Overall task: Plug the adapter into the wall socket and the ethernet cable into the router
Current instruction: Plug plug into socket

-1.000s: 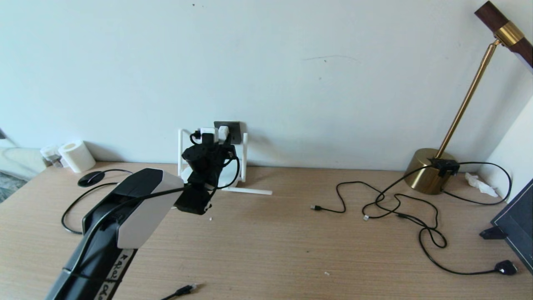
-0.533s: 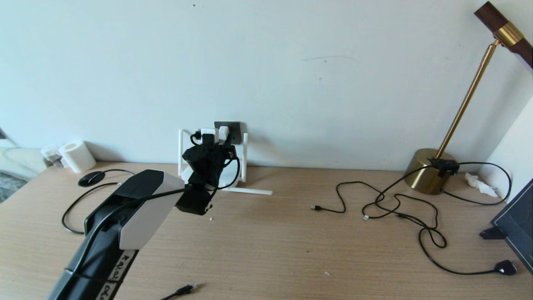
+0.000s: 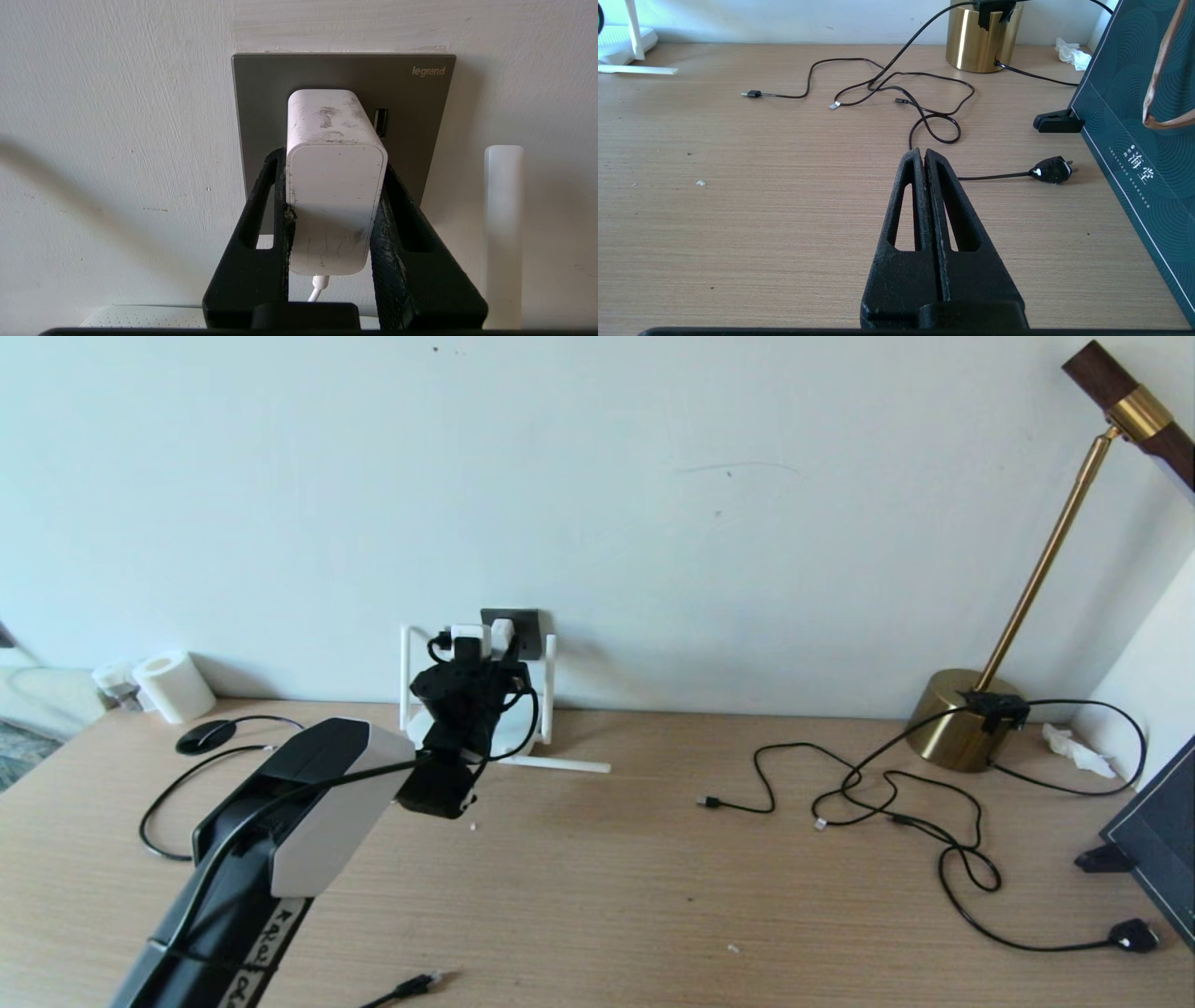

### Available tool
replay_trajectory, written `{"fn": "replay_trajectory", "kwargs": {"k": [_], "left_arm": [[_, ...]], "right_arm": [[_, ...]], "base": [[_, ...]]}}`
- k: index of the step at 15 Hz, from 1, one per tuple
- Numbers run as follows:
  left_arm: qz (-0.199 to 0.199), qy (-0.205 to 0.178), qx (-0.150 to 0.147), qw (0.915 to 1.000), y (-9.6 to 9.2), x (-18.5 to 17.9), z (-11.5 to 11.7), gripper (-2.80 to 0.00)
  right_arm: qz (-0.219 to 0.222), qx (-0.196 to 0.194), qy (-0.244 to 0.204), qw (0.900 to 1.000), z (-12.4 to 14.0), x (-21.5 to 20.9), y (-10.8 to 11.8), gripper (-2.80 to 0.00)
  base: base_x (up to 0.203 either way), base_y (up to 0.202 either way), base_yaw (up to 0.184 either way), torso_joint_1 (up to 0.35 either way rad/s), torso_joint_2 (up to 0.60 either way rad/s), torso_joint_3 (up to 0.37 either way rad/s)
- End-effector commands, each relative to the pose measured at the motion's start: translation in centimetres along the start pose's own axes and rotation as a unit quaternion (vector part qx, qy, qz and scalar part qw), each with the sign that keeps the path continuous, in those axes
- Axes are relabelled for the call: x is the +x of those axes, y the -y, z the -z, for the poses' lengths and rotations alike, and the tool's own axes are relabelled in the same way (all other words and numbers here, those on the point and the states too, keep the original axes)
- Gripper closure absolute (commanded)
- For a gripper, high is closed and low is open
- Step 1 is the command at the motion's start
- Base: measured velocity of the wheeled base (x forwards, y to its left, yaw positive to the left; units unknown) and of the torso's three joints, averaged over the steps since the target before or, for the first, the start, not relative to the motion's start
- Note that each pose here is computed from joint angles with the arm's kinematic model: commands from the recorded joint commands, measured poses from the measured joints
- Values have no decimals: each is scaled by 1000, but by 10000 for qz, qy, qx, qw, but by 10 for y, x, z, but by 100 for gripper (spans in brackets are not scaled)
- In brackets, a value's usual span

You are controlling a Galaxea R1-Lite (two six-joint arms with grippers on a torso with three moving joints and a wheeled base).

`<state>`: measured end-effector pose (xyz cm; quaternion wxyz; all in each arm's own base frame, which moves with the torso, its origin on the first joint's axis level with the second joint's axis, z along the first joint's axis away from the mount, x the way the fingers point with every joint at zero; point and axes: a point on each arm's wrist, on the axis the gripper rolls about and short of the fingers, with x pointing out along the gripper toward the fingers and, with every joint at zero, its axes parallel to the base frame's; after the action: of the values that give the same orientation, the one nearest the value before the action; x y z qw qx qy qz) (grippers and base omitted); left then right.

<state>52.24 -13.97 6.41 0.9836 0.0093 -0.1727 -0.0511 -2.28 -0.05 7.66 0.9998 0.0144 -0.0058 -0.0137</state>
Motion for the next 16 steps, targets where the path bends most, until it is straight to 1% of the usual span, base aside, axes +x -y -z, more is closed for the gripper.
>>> {"fn": "replay_trajectory", "kwargs": {"k": [1,4,11,16], "left_arm": [[-3,6,-1,10000,0,-1,-1,0],[30,-22,-7,10000,3,-2,-4,0],[41,-58,-1,10000,3,-4,0,0],[41,-30,-4,10000,3,-3,-3,0]], "right_arm": [[0,2,5,10000,0,0,0,0],[0,2,5,10000,0,0,0,0],[0,2,5,10000,0,0,0,0],[0,2,5,10000,0,0,0,0]], "base": [[0,0,0,0,0,0],[0,0,0,0,0,0],[0,0,0,0,0,0],[0,0,0,0,0,0]]}}
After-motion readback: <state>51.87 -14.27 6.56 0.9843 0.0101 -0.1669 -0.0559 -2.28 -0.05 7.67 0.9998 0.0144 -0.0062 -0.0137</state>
